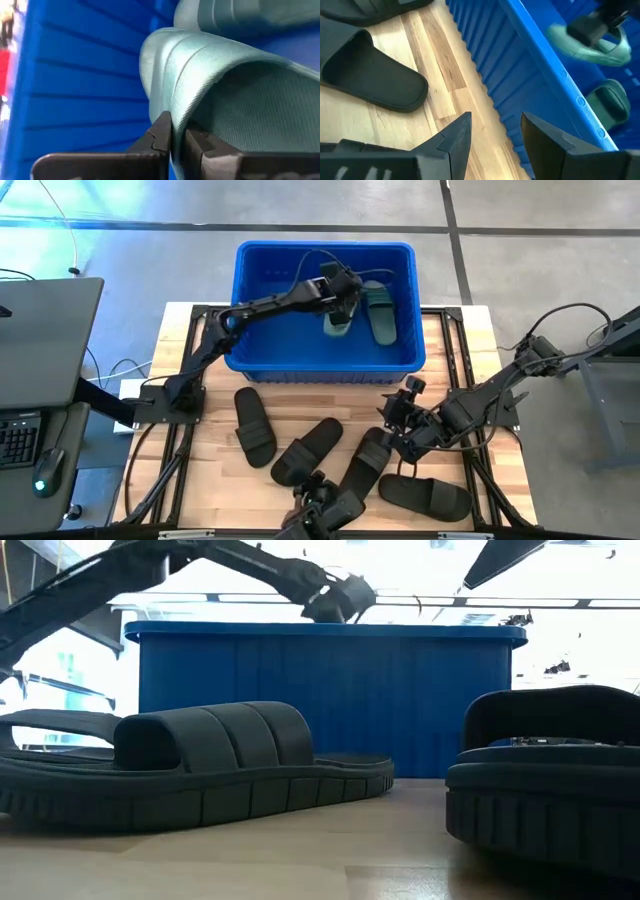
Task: Pick and place slides into bin
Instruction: Put the green slide into the blue container, then put the black slide into the blue container
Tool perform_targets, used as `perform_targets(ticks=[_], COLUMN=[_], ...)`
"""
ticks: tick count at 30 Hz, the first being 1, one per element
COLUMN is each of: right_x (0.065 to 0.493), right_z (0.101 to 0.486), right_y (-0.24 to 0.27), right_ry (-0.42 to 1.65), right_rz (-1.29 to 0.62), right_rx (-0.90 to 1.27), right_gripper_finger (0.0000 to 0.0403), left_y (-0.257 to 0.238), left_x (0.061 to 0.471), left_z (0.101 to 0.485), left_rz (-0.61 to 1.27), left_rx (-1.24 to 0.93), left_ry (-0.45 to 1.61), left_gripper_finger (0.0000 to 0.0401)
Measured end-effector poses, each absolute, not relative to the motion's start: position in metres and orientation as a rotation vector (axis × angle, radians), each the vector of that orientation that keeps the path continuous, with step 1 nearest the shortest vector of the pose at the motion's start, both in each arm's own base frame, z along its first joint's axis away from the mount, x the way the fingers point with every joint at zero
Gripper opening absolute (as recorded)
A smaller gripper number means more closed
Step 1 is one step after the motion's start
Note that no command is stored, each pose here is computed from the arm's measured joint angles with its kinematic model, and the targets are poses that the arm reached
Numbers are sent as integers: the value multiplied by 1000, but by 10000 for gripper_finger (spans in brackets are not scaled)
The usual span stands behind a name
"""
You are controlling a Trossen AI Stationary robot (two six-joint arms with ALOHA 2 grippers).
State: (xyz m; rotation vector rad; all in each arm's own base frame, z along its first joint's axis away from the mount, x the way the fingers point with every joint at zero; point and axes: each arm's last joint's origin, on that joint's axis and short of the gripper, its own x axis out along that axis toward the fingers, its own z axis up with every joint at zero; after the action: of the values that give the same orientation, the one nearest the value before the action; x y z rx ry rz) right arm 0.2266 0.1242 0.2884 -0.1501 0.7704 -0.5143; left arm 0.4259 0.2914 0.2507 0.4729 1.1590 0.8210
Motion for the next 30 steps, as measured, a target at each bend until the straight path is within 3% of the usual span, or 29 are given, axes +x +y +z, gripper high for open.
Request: perform_targets(ticks=[11, 24, 30], right_x=[223, 223, 223], right_z=[276, 276, 276], right_y=[122, 123, 123], right_ry=[815, 831, 834], right_rz=[-516, -497, -495], right_rx=[-166, -175, -183], right_gripper_finger=[161, 161, 161], left_y=[295, 293, 290], left_x=[433, 435, 440], left_z=[238, 237, 245], left_rz=[764, 644, 570], left_rx=[468, 427, 406], left_ry=[1131, 1083, 1010], left_gripper_finger=[53, 184, 218])
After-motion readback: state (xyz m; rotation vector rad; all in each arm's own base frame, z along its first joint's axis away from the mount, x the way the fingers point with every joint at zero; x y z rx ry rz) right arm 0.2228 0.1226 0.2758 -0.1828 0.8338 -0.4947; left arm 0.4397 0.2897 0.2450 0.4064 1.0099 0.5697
